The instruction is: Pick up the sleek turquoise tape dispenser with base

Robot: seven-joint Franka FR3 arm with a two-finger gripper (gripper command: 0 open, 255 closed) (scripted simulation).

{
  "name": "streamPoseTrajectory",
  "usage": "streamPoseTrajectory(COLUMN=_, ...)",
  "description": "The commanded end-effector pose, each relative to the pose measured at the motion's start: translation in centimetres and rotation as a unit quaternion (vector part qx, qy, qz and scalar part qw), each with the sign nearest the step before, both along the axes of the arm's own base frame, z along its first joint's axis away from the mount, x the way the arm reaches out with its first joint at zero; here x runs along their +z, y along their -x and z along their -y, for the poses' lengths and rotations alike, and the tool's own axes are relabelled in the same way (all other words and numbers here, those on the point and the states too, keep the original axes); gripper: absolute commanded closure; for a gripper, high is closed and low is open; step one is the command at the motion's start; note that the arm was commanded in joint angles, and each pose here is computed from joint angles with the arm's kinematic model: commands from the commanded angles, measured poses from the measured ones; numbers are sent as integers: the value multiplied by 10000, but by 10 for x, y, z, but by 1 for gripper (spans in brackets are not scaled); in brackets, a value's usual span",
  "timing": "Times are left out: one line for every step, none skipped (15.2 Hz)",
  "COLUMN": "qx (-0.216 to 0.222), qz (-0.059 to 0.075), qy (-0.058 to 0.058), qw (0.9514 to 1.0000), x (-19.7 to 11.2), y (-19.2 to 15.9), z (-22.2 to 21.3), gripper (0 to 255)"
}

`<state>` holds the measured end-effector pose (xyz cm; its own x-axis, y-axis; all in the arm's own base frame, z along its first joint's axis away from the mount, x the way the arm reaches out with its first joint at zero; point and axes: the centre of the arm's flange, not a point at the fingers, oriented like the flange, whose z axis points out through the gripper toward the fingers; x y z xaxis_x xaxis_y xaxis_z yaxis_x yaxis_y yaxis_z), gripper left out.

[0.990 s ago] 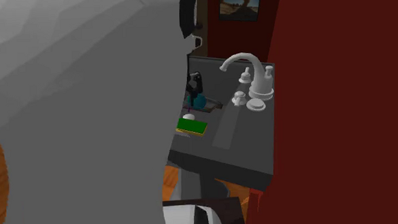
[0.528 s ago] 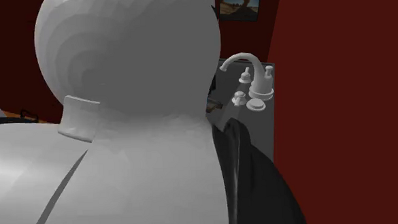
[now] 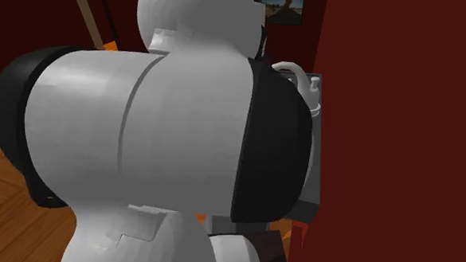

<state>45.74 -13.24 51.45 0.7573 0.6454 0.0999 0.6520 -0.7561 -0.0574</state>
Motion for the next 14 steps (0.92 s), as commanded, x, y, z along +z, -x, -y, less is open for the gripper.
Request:
streamPoseTrajectory(qx=379, qz=76, qy=-10, qw=9993, x=-11, y=-24, z=8, gripper=0)
streamPoseTrajectory(qx=553, qz=109, qy=-20, qw=9984, x=-16, y=-35, z=11, gripper=0)
streamPoseTrajectory(qx=727, qz=141, qy=-30, qw=9972, x=-21, y=-47, z=13, gripper=0)
streamPoseTrajectory(qx=901, qz=174, qy=-40, qw=9958, x=-26, y=-59, z=15, gripper=0)
streamPoseTrajectory(qx=1075, qz=206, qy=-50, qw=9940, x=-31, y=-71, z=16, gripper=0)
streamPoseTrajectory(qx=1249, qz=239, qy=-60, qw=9919, x=-36, y=-83, z=17, gripper=0)
streamPoseTrajectory(qx=1422, qz=271, qy=-71, qw=9894, x=-41, y=-95, z=18, gripper=0)
streamPoseTrajectory(qx=1594, qz=304, qy=-81, qw=9867, x=-45, y=-107, z=18, gripper=0)
streamPoseTrajectory(qx=1766, qz=336, qy=-91, qw=9837, x=-50, y=-119, z=18, gripper=0)
streamPoseTrajectory(qx=1938, qz=368, qy=-101, qw=9803, x=-54, y=-131, z=17, gripper=0)
streamPoseTrajectory(qx=2109, qz=400, qy=-111, qw=9766, x=-59, y=-144, z=16, gripper=0)
streamPoseTrajectory(qx=2279, qz=432, qy=-121, qw=9727, x=-63, y=-156, z=14, gripper=0)
streamPoseTrajectory(qx=2414, qz=457, qy=-129, qw=9693, x=-67, y=-165, z=12, gripper=0)
streamPoseTrajectory(qx=2414, qz=457, qy=-129, qw=9693, x=-72, y=-165, z=12, gripper=0)
